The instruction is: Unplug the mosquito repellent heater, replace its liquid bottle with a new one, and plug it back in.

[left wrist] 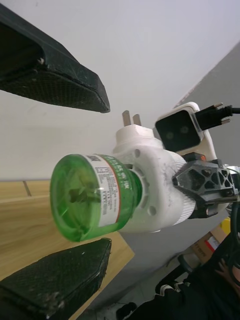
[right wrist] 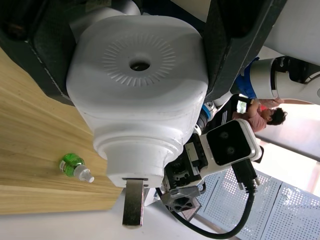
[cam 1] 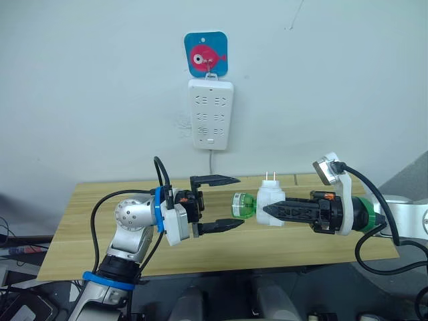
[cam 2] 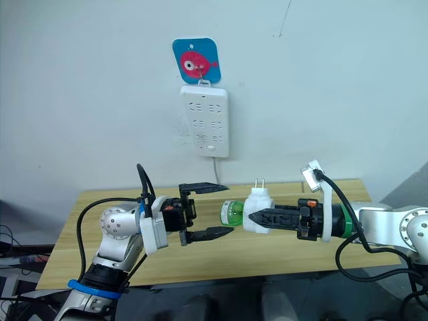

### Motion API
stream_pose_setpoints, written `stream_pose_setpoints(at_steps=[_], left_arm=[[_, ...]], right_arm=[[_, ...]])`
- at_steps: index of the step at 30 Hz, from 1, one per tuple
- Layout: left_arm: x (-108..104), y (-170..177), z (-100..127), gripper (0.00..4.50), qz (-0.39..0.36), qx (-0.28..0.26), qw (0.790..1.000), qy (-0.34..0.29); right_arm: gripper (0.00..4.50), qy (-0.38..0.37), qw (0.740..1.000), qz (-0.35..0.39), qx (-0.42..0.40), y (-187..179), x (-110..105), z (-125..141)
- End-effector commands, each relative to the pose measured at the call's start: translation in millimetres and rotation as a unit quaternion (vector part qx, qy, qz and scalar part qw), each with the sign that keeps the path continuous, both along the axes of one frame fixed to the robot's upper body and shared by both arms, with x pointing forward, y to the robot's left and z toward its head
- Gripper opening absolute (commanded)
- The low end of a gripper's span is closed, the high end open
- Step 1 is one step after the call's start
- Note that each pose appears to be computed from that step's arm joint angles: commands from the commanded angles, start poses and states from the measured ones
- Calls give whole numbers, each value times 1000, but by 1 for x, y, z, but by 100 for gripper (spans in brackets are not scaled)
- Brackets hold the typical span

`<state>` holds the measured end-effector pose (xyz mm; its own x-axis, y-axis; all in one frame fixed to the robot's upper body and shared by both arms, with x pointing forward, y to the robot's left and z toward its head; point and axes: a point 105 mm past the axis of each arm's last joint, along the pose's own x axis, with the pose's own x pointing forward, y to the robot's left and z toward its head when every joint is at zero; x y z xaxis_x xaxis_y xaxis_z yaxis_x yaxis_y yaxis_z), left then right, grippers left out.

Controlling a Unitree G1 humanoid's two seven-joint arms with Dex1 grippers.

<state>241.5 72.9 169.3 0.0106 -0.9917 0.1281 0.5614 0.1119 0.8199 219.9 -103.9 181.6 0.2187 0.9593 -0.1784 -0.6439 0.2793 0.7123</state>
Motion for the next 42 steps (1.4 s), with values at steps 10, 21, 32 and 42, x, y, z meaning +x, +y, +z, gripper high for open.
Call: stream_pose_setpoints(at_steps=[10, 21, 32, 42], left_arm=[[6, -10, -4, 222, -1, 9, 1000, 13], [25, 0, 28, 222, -12, 88, 928, 362], [19, 27, 24, 222, -36, 160, 783, 599], [18, 23, 15, 293, -27, 129, 838, 529]], right_arm=[[297, -24, 999, 12, 17, 4, -4, 14], [297, -20, 1000, 13, 13, 1, -5, 12], [297, -18, 1000, 20, 8, 2, -9, 10], [297, -19, 1000, 19, 10, 3, -9, 10]])
